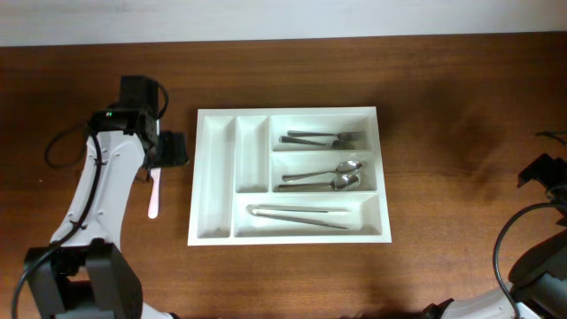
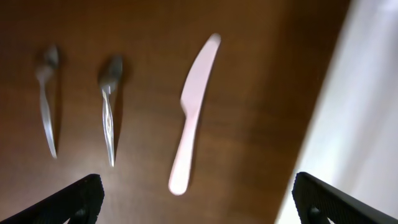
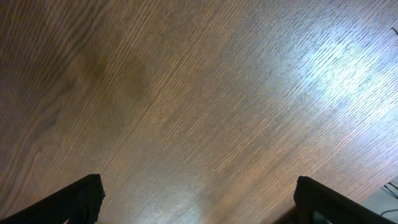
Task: Pack container
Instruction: 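Release the tongs and move the left gripper to the white knife, then lower and close the left gripper on the white plastic knife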
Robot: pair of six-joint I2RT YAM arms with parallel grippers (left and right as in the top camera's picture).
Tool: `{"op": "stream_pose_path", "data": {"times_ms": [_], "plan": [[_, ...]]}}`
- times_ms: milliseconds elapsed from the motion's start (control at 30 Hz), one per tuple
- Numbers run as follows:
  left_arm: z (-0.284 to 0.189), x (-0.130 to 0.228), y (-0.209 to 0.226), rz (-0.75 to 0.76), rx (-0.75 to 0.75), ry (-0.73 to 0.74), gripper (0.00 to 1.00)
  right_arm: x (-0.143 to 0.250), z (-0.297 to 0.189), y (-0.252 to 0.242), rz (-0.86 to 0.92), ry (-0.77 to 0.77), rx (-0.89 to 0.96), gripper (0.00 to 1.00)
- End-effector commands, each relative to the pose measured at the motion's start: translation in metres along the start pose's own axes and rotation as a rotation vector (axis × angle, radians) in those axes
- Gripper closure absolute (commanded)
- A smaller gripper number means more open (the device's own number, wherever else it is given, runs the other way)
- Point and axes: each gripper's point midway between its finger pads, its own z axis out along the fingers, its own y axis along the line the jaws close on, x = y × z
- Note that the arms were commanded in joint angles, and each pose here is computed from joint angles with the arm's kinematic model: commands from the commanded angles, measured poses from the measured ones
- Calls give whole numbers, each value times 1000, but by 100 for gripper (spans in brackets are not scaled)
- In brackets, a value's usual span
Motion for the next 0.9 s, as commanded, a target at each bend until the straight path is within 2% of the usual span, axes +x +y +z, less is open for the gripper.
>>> {"op": "stream_pose_path", "data": {"times_ms": [0,100,233,300,533,867], "plan": [[19,17,8,-59,-2,67,1,2,3,1,-2,10,-1,1],[30,22,9,-22,16,81,1,2,3,1,-2,10,-1,1],[46,28,-12,97,173,94,1,2,3,1,-2,10,-1,1],[53,31,-14,108,213,114,1,2,3,1,-2,10,-1,1],[83,43,0,90,213,199,1,2,3,1,-2,10,-1,1],[108,54,-4,87,224,266,1,2,3,1,-2,10,-1,1]]}}
